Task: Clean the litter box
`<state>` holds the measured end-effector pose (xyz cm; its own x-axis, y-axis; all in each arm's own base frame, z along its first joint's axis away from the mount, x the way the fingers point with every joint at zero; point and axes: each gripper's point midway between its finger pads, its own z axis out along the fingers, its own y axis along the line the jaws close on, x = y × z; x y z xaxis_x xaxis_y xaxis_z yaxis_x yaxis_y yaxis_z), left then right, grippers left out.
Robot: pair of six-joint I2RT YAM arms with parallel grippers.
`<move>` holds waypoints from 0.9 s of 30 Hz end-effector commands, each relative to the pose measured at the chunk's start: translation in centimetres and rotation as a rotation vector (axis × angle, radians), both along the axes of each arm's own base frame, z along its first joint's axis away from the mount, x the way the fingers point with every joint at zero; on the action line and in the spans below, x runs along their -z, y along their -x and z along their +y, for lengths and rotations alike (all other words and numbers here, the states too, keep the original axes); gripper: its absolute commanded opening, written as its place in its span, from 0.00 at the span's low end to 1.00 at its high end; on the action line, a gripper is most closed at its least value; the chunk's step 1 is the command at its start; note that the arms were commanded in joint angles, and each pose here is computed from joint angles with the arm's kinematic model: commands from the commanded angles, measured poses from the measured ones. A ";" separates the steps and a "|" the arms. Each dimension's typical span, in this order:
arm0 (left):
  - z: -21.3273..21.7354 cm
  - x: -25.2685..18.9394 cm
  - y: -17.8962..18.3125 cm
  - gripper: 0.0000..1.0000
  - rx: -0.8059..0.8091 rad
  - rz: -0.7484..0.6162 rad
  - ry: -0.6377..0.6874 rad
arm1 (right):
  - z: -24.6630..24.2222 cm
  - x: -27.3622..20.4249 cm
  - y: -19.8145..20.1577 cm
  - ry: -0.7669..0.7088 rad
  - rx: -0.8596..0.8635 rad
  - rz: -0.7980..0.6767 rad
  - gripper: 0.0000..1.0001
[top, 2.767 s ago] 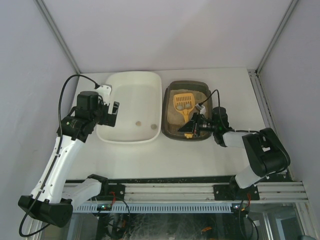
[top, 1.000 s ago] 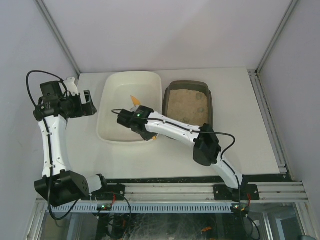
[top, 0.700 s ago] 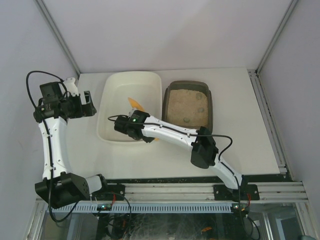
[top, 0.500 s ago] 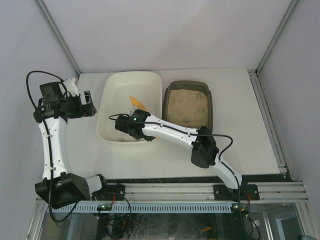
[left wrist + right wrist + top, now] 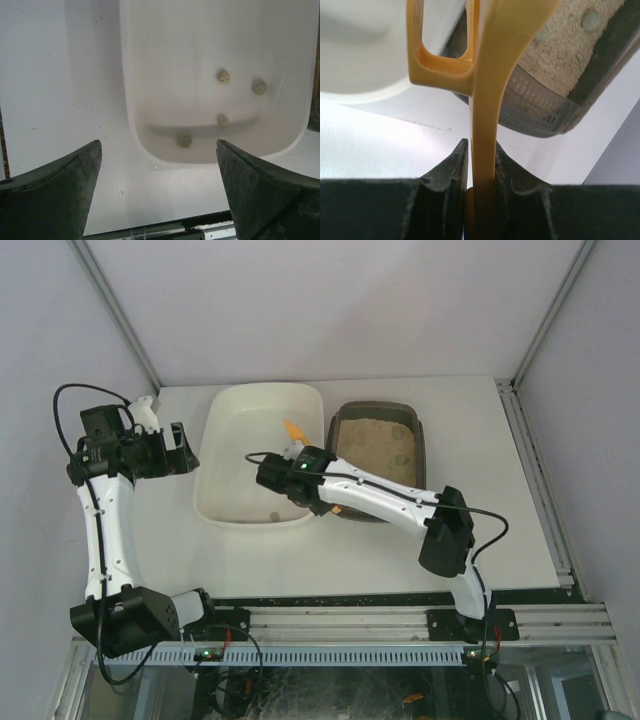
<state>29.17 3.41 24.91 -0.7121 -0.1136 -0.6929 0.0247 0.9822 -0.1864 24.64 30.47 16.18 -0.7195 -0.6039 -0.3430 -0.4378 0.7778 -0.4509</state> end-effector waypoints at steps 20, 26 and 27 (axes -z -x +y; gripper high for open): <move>-19.0 -4.3 -5.2 1.00 0.103 -0.153 -0.162 | -11.6 -7.9 1.1 -0.779 0.371 -0.138 0.00; -23.1 -3.6 -10.6 0.99 -0.091 -0.070 -0.018 | -13.8 -8.9 2.2 -0.869 0.413 -0.181 0.00; -24.1 -3.0 -11.8 0.98 -0.114 -0.063 0.007 | -14.1 -8.9 2.4 -0.872 0.424 -0.185 0.00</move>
